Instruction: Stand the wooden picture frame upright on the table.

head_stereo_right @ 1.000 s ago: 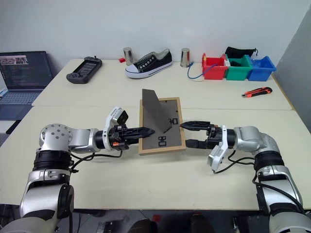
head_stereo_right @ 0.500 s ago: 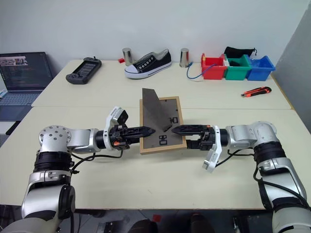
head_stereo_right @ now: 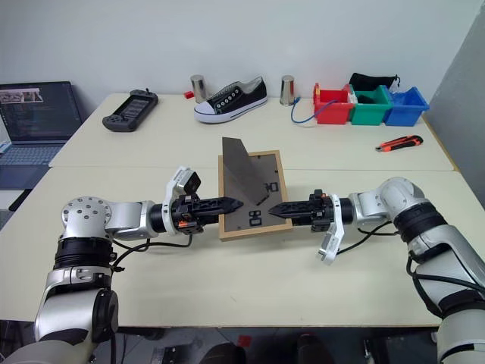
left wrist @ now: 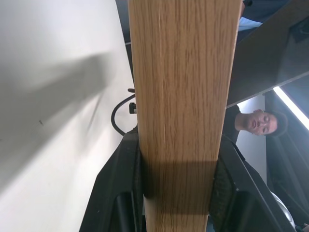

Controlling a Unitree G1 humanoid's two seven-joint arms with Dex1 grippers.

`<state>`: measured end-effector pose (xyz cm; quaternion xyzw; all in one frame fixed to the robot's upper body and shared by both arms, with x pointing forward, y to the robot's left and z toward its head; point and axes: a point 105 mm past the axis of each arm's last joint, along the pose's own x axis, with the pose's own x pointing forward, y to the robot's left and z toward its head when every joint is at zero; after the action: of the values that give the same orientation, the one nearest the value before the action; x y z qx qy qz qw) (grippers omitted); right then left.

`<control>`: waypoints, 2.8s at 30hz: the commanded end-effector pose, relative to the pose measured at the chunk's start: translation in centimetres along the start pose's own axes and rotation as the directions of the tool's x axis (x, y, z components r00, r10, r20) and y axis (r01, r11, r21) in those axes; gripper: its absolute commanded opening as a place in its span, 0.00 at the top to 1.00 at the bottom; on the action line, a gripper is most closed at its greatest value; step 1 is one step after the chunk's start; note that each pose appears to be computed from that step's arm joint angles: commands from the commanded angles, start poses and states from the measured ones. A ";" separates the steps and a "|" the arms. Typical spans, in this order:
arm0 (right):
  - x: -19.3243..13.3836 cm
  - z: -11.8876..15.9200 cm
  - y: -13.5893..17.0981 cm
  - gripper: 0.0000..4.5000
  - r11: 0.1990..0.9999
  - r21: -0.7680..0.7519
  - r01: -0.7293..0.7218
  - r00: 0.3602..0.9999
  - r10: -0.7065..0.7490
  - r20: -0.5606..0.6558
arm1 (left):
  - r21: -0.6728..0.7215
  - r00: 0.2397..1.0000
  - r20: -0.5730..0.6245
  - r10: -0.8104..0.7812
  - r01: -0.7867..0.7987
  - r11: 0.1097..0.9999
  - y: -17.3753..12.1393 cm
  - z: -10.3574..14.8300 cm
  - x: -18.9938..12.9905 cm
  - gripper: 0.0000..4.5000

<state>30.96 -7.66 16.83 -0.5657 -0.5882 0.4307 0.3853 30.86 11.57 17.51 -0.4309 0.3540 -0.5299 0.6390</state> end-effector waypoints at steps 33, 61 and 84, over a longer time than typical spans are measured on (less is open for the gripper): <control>-0.6 -1.9 -3.2 0.71 0.991 -0.068 0.119 0.993 -0.120 -0.017 | 0.155 0.999 0.012 -0.033 0.031 0.987 -2.0 0.0 -0.1 0.08; 0.5 -10.3 -5.9 0.71 0.554 0.761 0.337 0.900 0.048 -0.433 | 0.736 0.905 0.355 0.235 -0.426 0.526 -7.2 0.5 -6.9 0.01; 1.3 -10.2 -2.4 0.71 -0.394 0.910 0.128 0.992 0.066 -0.111 | 0.712 0.890 0.365 0.275 -0.457 0.533 -5.6 -2.4 -7.4 0.01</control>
<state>39.66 -5.77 20.41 0.0094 0.0769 0.6721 0.7364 25.63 18.87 20.97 -0.0914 0.1227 -0.4191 0.8950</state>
